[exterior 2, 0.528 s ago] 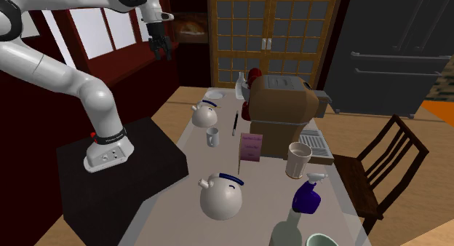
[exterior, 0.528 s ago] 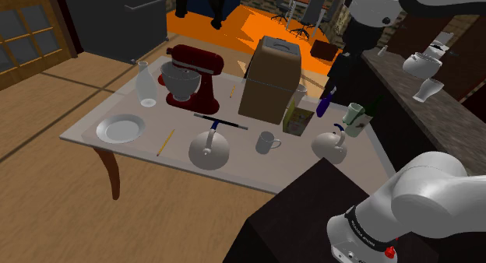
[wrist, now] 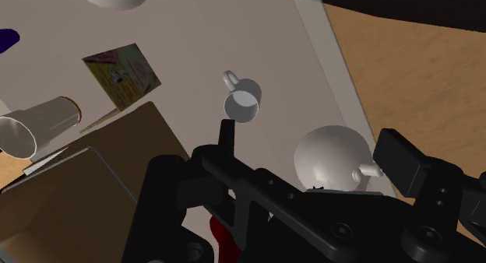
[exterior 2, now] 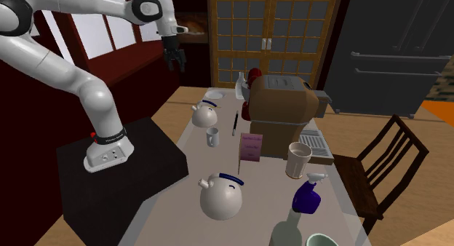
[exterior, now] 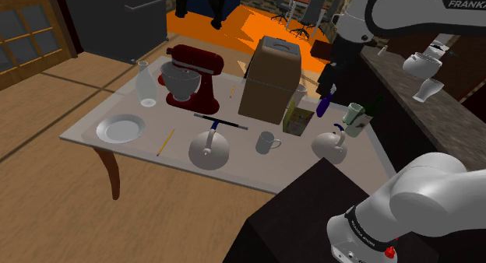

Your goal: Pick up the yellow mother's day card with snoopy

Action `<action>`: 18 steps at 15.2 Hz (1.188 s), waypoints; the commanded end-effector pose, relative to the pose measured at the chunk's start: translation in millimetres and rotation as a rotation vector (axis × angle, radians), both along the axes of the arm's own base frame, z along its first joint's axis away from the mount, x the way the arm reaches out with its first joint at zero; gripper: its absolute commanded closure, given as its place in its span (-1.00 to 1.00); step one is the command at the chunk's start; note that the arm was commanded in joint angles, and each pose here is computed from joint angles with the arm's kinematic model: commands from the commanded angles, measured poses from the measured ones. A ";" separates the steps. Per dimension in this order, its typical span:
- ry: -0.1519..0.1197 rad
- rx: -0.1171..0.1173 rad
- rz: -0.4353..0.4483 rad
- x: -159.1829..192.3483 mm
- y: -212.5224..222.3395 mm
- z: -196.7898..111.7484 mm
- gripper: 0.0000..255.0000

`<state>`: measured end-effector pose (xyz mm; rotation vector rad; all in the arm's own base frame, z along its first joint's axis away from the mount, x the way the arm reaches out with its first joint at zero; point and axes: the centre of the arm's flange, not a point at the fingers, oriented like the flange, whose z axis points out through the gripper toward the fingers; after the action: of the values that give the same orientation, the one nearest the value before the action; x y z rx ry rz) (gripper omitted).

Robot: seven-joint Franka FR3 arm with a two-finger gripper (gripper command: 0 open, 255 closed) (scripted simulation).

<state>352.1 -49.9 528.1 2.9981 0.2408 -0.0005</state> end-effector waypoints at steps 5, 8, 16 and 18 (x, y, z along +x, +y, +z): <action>-0.004 0.022 -0.008 30.1 -55.7 -47.8 -1.00; -0.006 0.033 -0.012 46.3 -83.0 -73.0 -1.00; -0.009 0.064 -0.022 89.0 -154.8 -141.8 -1.00; -0.010 0.071 -0.025 99.6 -172.5 -159.3 -1.00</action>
<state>447.0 -212.5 376.1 3.0681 0.2078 0.0186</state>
